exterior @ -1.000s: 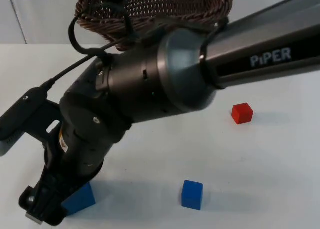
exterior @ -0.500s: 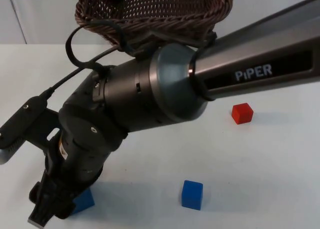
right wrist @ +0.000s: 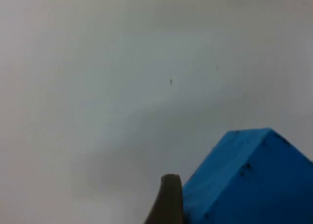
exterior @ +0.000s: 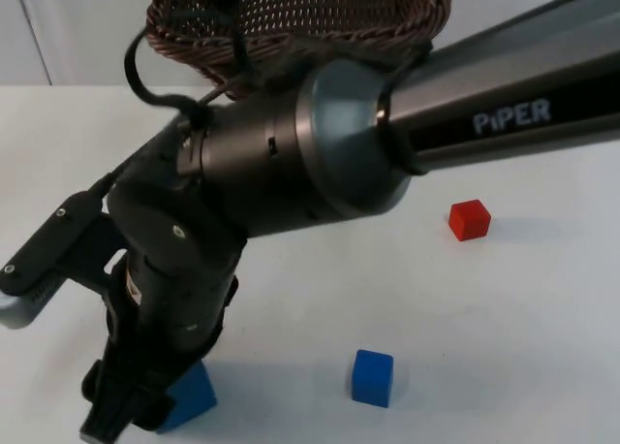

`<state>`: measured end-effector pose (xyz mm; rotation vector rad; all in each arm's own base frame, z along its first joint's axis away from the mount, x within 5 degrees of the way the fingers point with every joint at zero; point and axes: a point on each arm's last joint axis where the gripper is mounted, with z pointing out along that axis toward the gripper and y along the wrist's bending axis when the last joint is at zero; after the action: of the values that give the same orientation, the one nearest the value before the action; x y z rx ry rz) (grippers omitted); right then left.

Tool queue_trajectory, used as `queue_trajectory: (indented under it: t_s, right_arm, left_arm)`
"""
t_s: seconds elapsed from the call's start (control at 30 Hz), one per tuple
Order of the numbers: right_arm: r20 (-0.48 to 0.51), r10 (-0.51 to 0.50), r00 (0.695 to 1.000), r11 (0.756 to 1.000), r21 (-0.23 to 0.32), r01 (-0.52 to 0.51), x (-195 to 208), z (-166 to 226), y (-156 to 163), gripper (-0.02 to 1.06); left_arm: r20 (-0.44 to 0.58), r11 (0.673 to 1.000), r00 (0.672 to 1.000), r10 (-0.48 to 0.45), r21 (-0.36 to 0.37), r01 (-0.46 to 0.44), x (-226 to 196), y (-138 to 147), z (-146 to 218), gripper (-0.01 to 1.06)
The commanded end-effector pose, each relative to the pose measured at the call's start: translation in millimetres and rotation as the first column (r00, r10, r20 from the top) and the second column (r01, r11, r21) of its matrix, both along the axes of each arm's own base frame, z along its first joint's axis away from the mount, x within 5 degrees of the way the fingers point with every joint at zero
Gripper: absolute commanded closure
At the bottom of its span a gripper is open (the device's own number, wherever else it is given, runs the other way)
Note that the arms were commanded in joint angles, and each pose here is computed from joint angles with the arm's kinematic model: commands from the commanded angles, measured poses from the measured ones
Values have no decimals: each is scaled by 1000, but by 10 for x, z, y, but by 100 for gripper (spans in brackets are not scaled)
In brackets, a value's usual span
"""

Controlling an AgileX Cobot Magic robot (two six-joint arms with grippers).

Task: Pick up the basket with the left hand and place the largest block into the basket with the right hand.

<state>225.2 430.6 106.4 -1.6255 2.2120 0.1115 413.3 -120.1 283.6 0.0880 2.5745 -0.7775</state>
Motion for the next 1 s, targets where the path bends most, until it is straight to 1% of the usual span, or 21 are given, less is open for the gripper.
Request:
queue_trajectory:
  t_s: [0.0, 0.07, 0.1, 0.17, 0.33, 0.43, 0.5, 0.57, 0.63, 0.67, 0.73, 0.83, 0.87, 0.97]
  right_arm:
    - [13, 37, 999, 999, -12, -37, -78, 167, 13, 105]
    - [2, 58, 998, 997, -54, -57, -169, 239, 0, 105]
    - [2, 58, 998, 997, -54, -57, -169, 239, 0, 105]
    - [-12, 83, 996, 992, -89, -84, -313, 304, -8, 105]
    - [-13, 112, 994, 989, -93, -113, -480, 415, -77, 105]
    - [-49, 95, 994, 990, -102, -99, -557, 447, -218, 105]
    - [-49, 86, 995, 991, -103, -90, -572, 476, -265, 105]
    - [-50, 83, 995, 991, -100, -88, -620, 538, -384, 105]
    - [-46, 72, 996, 995, -73, -75, -666, 615, -492, 105]
    - [-46, 72, 996, 995, -73, -75, -666, 615, -492, 105]
    - [-45, 52, 998, 997, -52, -55, -724, 720, -655, 105]
    - [-49, 35, 998, 998, -50, -38, -781, 786, -803, 105]
    - [-55, 29, 998, 998, -58, -32, -808, 782, -872, 105]
    - [-70, -25, 997, 998, -64, 20, -874, 813, -1069, 105]
  left_arm:
    - [22, 1000, 1000, 10, -26, -10, -14, 1, 106, 105]
    - [22, 1000, 1000, 10, -26, -10, -14, 1, 106, 105]
    - [22, 1000, 1000, 10, -26, -10, -14, 1, 106, 105]
    - [22, 1000, 1000, 10, -26, -10, -14, 1, 106, 105]
    - [21, 1000, 1000, 9, -24, -8, -15, 2, 105, 105]
    - [21, 1000, 1000, 9, -24, -8, -15, 2, 105, 105]
    - [21, 1000, 1000, 9, -24, -8, -15, 2, 105, 105]
    - [21, 1000, 1000, 9, -24, -8, -15, 2, 105, 105]
    - [21, 1000, 1000, 9, -24, -8, -15, 2, 105, 105]
    - [21, 1000, 1000, 9, -24, -8, -15, 2, 105, 105]
    - [20, 1000, 1000, 10, -25, -10, -15, 2, 105, 105]
    - [12, 999, 1000, 21, -31, -20, -15, 2, 105, 105]
    - [9, 999, 1000, 25, -33, -24, -15, 2, 105, 105]
    - [8, 999, 1000, 26, -34, -26, -15, 2, 105, 105]
